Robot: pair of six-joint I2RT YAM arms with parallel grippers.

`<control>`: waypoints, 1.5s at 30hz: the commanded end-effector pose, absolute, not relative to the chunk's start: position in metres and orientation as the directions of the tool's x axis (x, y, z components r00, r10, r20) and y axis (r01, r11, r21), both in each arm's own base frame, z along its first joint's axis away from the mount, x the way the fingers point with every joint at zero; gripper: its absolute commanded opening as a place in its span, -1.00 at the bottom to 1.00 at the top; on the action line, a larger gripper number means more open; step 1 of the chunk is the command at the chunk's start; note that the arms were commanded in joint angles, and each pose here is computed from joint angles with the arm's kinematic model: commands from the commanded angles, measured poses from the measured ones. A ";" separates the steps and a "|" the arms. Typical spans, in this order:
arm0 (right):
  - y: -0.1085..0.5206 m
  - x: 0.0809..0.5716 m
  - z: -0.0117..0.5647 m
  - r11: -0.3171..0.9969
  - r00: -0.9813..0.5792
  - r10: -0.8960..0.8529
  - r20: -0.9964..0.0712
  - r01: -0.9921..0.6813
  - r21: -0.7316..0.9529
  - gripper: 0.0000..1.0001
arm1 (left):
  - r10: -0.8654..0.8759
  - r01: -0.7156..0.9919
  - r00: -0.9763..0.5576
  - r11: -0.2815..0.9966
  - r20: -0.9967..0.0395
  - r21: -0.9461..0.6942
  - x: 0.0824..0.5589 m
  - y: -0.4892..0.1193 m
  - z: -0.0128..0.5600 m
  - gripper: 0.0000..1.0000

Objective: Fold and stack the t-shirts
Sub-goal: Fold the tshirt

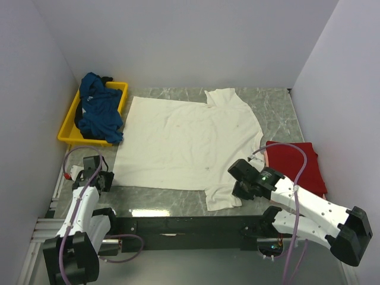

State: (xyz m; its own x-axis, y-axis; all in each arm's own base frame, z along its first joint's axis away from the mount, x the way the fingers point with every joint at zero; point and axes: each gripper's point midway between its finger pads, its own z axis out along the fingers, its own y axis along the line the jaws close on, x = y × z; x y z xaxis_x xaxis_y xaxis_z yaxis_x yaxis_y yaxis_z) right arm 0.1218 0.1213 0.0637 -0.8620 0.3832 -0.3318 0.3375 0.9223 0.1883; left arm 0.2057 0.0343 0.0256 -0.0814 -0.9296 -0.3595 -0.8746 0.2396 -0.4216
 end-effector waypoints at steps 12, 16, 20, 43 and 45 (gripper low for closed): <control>0.129 0.158 0.074 0.933 -0.853 0.347 -0.389 0.274 0.232 -1.00 | -0.923 -0.915 -0.029 0.179 -0.383 -0.363 0.203 0.045 0.044 -0.16; 0.128 0.162 0.071 0.935 -0.857 0.342 -0.385 0.268 0.233 -1.00 | -0.926 -0.924 -0.030 0.170 -0.377 -0.344 0.201 0.044 0.040 -0.16; 0.126 0.164 0.070 0.935 -0.858 0.339 -0.386 0.265 0.234 -1.00 | -0.933 -0.929 -0.040 0.166 -0.358 -0.330 0.200 0.038 0.029 -0.17; 0.113 0.128 0.079 0.907 -0.868 0.395 -0.301 0.315 0.280 -1.00 | -0.889 -0.908 -0.090 0.258 -0.450 -0.329 0.215 0.043 0.034 -0.99; 0.111 0.120 0.077 0.905 -0.871 0.396 -0.290 0.316 0.284 -1.00 | -0.886 -0.902 -0.081 0.260 -0.456 -0.344 0.214 0.044 0.038 -0.99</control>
